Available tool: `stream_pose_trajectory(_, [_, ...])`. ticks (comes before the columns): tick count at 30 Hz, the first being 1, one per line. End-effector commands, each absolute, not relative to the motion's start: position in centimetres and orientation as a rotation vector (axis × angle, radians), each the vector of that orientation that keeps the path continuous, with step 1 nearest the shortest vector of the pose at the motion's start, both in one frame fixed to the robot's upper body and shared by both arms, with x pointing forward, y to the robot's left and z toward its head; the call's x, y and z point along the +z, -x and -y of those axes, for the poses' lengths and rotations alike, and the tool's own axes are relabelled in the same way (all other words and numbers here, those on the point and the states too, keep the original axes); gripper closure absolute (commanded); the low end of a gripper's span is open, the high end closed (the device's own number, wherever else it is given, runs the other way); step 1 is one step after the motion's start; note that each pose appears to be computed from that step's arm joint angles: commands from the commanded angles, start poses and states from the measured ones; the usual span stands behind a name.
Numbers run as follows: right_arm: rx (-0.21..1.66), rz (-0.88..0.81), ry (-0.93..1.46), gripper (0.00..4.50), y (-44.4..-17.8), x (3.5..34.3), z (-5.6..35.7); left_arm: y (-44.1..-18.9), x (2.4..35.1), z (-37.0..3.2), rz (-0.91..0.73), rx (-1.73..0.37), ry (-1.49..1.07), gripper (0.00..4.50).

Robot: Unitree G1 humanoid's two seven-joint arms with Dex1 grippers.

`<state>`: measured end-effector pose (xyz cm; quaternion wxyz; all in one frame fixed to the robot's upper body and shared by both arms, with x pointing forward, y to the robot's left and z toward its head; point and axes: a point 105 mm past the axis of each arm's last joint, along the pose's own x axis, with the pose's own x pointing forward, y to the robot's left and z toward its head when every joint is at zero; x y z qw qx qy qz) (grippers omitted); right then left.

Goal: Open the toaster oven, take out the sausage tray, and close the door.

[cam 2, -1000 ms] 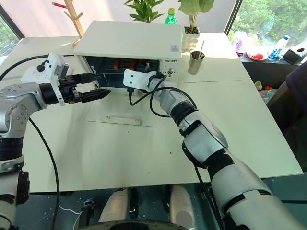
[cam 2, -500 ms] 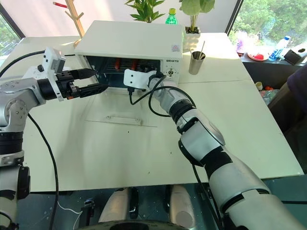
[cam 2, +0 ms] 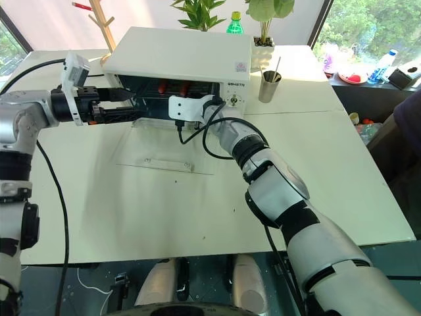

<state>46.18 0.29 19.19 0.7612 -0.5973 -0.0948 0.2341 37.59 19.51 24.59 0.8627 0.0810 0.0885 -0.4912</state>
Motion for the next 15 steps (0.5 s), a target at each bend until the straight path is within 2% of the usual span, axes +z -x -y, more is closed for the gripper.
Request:
stream_pose_trajectory(1, [0.529,0.245,1.227,4.44,-45.6,19.8,-1.1,-38.1,26.2,-20.0,-0.153,-1.035,-0.22,0.0])
stream_pose_trajectory(9, [0.557,0.27,1.225,4.44,-43.9,19.4,-1.0,-39.7,26.0,-20.6,-0.176,-1.015,-0.234,0.0])
stream_pose_trajectory(15, [0.558,0.309,1.227,4.44,-42.8,20.2,-1.1,-40.4,25.8,-20.3,-0.187,-1.014,-0.246,0.0])
